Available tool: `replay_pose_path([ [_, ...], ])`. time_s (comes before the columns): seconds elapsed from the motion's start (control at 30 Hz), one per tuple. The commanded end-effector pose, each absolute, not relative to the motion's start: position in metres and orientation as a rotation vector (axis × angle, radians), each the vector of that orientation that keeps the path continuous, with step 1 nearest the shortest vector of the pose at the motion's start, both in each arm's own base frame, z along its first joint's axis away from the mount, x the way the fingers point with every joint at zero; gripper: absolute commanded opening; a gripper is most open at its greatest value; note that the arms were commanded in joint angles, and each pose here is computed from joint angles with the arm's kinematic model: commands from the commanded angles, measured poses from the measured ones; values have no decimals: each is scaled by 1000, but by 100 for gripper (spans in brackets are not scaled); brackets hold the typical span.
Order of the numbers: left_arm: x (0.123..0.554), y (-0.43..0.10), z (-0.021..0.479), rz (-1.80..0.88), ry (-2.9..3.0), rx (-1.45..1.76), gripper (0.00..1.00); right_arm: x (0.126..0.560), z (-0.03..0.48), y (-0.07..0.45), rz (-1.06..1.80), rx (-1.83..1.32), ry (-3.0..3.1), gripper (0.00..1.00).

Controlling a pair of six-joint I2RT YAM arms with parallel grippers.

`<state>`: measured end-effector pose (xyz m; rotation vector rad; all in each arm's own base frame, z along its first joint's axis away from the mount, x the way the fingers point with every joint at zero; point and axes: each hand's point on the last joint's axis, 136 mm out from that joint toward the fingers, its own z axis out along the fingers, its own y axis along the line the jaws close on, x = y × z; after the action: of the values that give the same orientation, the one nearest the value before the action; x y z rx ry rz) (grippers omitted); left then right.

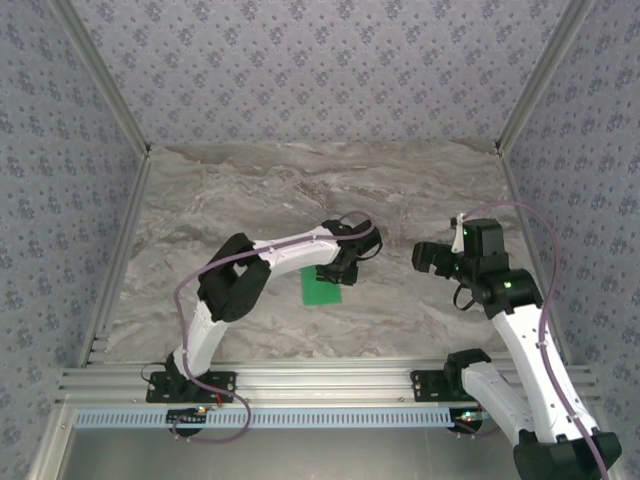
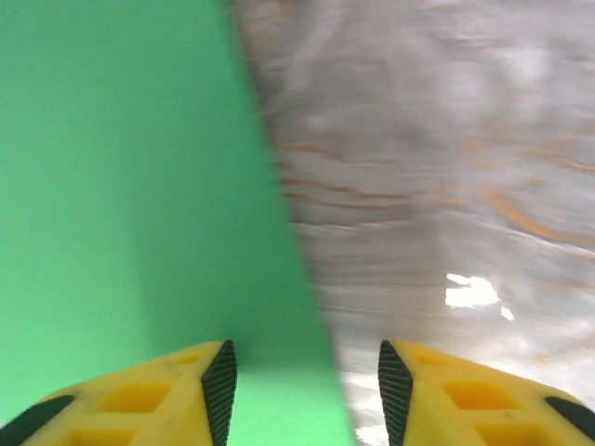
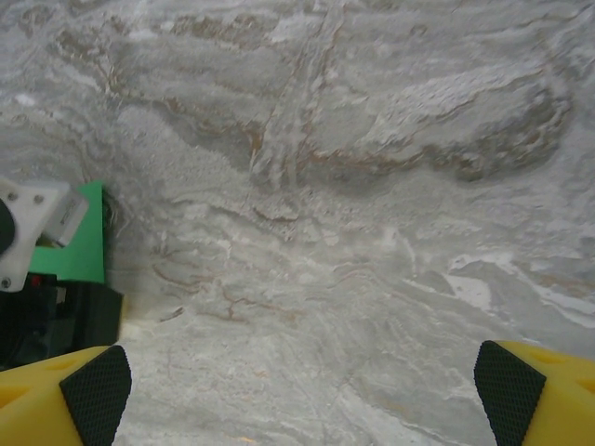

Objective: Fold a paper plane with a square sheet of paper (fold left side to right side)

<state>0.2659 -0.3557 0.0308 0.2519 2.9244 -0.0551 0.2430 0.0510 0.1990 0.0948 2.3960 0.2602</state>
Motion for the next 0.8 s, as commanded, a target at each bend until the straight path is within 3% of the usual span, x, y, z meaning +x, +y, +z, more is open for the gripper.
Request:
replay_pose_path([
  [0.0, 272, -394, 88, -479, 2799, 293, 56, 245, 188, 68, 378, 54, 2423, 100],
  [0.17, 276, -370, 122, -630, 2715, 246, 66, 253, 171, 103, 613, -8, 2444, 99],
  [0.37, 279, -309, 129, -766, 2639, 60, 73, 267, 148, 157, 821, -104, 2495, 84],
  [0.5, 276, -283, 113, -936, 2614, -64, 75, 272, 138, 192, 816, -228, 2518, 81],
  [0.77, 278, -285, 82, -1125, 2624, -168, 75, 263, 124, 228, 683, -438, 2491, 84],
])
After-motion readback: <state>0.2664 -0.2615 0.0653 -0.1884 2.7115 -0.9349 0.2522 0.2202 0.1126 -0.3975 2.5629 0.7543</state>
